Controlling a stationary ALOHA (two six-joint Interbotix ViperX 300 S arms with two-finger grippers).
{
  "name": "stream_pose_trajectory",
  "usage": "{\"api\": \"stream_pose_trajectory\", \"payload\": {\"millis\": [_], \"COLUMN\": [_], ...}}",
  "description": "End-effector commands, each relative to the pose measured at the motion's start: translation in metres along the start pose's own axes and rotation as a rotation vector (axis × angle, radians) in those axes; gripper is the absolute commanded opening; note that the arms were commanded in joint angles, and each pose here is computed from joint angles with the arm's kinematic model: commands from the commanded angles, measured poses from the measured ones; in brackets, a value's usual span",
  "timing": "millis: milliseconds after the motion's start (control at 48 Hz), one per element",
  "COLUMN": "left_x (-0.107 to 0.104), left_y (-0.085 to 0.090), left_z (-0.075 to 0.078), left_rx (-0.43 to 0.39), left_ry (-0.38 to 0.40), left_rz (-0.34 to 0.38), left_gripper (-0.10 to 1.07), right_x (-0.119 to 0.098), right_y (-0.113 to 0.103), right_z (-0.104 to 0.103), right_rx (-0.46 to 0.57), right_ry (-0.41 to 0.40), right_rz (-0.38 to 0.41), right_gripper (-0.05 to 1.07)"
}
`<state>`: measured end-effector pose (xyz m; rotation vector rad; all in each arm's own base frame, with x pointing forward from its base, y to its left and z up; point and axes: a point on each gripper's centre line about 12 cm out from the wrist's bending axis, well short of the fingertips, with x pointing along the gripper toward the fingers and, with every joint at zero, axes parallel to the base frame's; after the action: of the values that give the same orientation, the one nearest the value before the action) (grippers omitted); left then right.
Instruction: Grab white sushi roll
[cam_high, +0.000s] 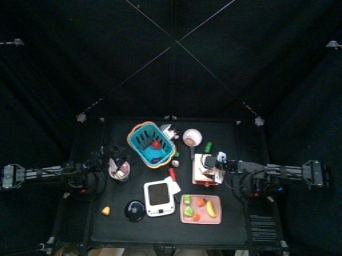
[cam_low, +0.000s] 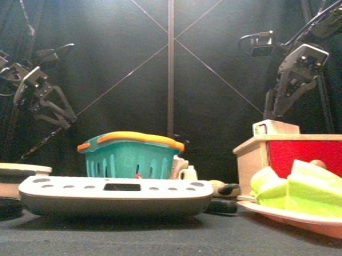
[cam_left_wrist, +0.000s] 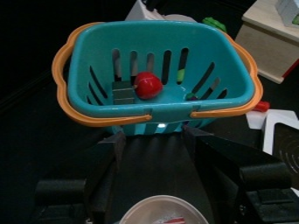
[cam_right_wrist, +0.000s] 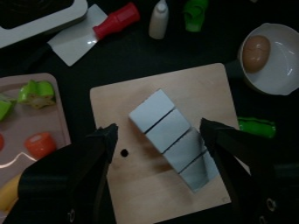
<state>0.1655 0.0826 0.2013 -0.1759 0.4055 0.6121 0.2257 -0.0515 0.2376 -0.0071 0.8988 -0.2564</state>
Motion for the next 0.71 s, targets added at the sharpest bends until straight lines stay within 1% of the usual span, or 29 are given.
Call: {"api": "stream_pose_trajectory", "payload": {"millis": [0,312,438,542,688], "left_x": [0.000,0.000,0.000,0.000,0.000], "left_y": [0.000,-0.001,0.000,0.000,-0.001], "left_z": [0.006,0.006,0.006,0.006,0.006], "left_rx": [-0.003,-0.003,-0.003,-0.003,-0.003], "left_ry": [-0.014,-0.015,-0.014,-0.014,-0.015], "left_rz": [0.000,0.000,0.000,0.000,0.000], "left_gripper": [0.91,0.91,0.91,0.91,0.91], "right_x": [-0.001,0.015,0.018,0.019,0.018], "right_y": [-0.001,-0.003,-0.003,-0.002,-0.003], "right_z": [0.002,-0.012,-0.016,-0.016,-0.013], "right_rx": [-0.005,0.002,-0.002,0.003,0.013], "right_ry": [-0.012,0.061,0.075,0.078,0.071], "right_rz": [-0.008,-0.013,-0.016,-0.013,-0.012], "right_gripper": [1.04,1.03,1.00,0.92,0.78]}}
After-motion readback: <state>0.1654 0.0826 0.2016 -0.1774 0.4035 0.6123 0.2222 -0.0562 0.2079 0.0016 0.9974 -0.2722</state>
